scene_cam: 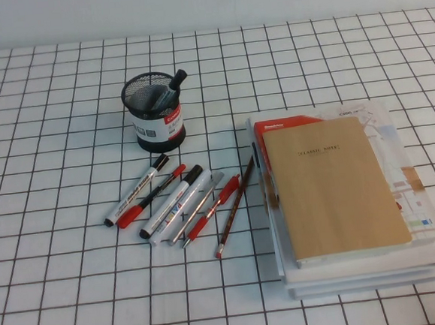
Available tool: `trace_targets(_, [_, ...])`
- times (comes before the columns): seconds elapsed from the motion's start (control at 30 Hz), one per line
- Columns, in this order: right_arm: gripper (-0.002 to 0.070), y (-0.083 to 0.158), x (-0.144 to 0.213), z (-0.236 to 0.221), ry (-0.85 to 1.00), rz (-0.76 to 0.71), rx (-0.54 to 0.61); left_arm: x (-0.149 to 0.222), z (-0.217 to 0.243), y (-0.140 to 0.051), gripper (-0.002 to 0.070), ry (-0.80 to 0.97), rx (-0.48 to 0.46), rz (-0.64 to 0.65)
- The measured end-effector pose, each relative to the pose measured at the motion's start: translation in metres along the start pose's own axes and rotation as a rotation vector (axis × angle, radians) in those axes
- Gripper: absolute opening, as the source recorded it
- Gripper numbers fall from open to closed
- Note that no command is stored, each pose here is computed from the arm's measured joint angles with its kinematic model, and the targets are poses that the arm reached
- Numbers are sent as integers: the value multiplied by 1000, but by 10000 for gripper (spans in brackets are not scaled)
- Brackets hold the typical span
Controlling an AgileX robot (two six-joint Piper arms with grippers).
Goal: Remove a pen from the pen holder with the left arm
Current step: 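Take a marker out of the pen holder and lay it on the table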
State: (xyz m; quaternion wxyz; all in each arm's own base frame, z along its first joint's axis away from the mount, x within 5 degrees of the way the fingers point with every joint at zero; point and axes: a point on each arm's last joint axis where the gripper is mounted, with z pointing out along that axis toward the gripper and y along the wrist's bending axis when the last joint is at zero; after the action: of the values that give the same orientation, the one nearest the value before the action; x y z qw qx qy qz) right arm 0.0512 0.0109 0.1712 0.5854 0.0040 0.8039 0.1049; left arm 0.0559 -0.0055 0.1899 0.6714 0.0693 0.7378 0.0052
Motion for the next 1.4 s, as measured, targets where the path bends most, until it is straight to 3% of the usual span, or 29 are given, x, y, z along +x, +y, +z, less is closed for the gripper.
trace_targets(0.33, [-15,0,0,0,0,0,0,18,-2,-3,-1,199,40,12])
trace_targets(1.4, [-15,0,0,0,0,0,0,19,-2,-4,-1,208,41,10])
